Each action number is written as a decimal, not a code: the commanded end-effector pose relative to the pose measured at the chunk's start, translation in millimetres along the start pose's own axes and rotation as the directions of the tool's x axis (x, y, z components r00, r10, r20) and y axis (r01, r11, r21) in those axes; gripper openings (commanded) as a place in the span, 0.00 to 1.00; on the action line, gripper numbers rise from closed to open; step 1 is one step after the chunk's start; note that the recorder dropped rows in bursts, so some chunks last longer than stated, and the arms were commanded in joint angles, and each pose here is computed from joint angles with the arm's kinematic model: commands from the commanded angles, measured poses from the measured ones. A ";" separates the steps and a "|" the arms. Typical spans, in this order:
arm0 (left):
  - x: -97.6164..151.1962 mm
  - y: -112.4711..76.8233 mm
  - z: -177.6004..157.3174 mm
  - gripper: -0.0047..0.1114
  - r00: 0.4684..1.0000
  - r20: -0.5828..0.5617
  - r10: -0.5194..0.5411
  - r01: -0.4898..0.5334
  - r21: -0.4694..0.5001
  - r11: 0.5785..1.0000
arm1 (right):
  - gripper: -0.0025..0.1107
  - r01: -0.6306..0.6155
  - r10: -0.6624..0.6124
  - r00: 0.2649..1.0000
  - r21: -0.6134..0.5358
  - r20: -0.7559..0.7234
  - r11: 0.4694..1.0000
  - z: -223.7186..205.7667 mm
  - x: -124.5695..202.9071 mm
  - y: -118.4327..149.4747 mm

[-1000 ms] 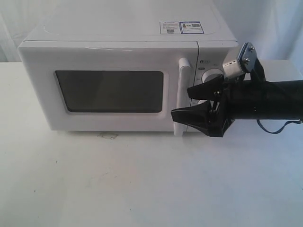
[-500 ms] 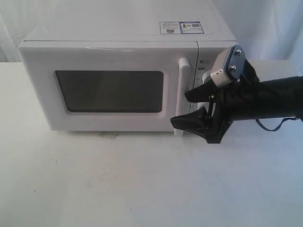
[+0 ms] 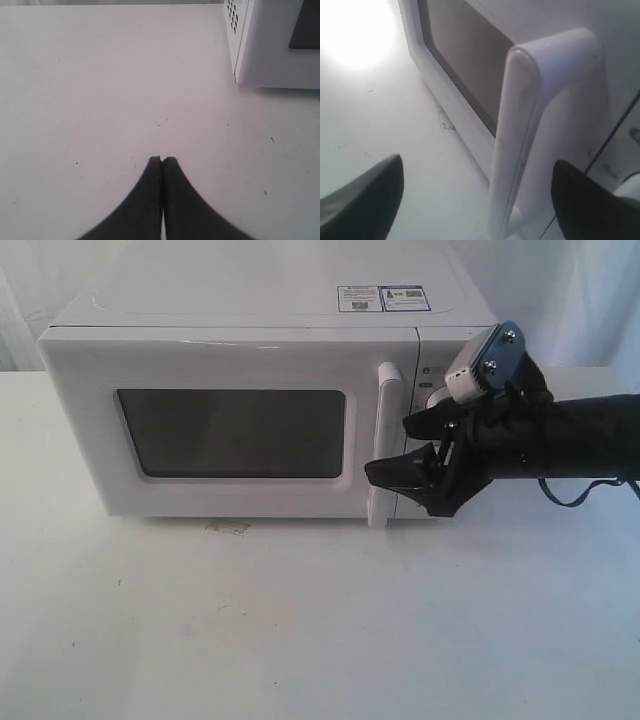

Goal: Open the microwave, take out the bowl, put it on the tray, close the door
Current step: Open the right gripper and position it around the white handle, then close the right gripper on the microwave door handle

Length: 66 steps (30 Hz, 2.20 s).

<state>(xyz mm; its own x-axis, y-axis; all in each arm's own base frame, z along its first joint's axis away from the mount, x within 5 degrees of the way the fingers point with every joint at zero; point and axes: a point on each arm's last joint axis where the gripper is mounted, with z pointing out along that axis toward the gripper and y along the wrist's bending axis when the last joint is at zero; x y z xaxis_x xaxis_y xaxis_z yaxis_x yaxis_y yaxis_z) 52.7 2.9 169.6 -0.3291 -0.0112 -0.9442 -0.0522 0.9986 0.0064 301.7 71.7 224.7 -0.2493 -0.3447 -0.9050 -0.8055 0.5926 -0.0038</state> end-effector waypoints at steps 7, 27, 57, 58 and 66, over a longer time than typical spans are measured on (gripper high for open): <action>0.7 0.1 0.1 0.04 1.000 0.004 -0.008 0.008 -0.002 1.000 | 0.68 -0.054 0.058 0.995 -0.051 0.079 0.997 16.1 -5.2 -6.0; 0.7 0.1 0.1 0.04 1.000 0.004 -0.008 0.008 -0.002 1.000 | 0.60 -0.074 0.146 0.964 -0.303 0.222 0.950 31.7 -12.0 5.9; 0.7 0.1 0.1 0.04 1.000 0.004 -0.008 0.008 -0.002 1.000 | 0.06 -0.059 0.059 0.998 -0.108 -0.003 0.992 67.2 -2.1 22.1; 0.7 0.1 0.1 0.04 1.000 0.004 -0.008 0.008 -0.002 1.000 | 0.02 -0.057 0.057 0.998 -0.112 -0.003 0.992 68.0 -2.4 23.5; 0.7 0.1 0.1 0.04 1.000 0.004 -0.008 0.008 -0.002 1.000 | 0.02 -0.051 0.050 0.999 -0.126 -0.016 0.991 73.6 -3.9 32.4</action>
<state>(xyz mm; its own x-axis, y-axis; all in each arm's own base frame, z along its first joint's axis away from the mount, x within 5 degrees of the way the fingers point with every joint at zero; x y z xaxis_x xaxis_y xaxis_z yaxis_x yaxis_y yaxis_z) 52.7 2.9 169.6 -0.3291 -0.0112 -0.9442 -0.0522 0.9986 0.0064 320.7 114.5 211.6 -0.3599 -0.3029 -0.8824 -0.7156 0.6965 0.0528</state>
